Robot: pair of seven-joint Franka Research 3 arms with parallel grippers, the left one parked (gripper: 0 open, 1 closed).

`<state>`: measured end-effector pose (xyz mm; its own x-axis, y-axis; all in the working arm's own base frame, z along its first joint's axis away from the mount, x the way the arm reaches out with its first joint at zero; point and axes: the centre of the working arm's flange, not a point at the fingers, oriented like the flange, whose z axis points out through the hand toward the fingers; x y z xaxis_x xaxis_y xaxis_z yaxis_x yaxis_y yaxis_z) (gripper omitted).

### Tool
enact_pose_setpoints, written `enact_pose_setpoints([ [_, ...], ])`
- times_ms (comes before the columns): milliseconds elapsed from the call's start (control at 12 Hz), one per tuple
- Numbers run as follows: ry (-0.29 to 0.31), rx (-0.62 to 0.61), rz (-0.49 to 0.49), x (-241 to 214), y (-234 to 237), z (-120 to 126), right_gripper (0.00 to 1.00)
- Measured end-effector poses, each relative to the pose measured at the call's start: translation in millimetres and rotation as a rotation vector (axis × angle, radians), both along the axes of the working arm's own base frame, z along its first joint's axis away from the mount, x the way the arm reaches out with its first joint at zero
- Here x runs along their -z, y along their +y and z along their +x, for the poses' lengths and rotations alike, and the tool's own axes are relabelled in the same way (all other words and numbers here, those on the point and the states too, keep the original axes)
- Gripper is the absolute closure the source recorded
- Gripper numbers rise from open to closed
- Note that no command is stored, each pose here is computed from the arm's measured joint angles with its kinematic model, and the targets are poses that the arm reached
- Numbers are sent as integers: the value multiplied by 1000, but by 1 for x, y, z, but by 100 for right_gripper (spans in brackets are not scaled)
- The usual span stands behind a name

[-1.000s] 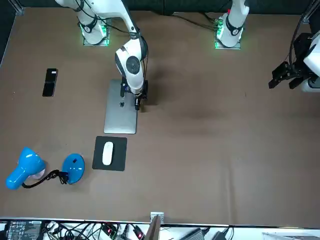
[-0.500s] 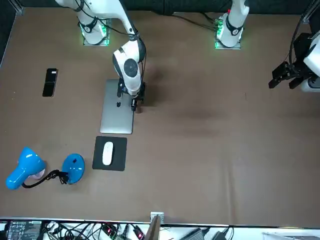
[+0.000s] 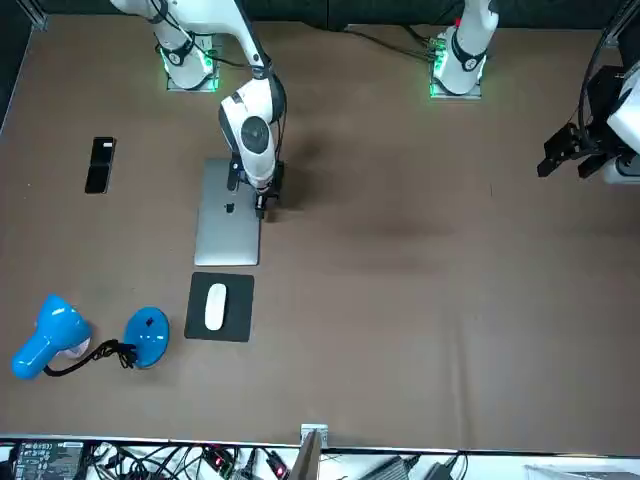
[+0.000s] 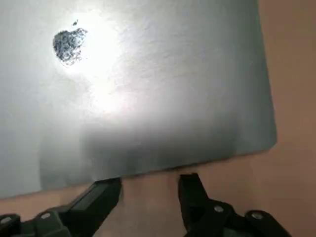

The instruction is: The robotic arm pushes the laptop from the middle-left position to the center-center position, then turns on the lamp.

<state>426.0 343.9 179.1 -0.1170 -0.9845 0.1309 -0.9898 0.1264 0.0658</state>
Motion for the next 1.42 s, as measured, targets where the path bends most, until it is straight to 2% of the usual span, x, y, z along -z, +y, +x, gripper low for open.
enact_pose_setpoints([
  [1417, 23, 93, -47, 4, -74, 26, 20],
])
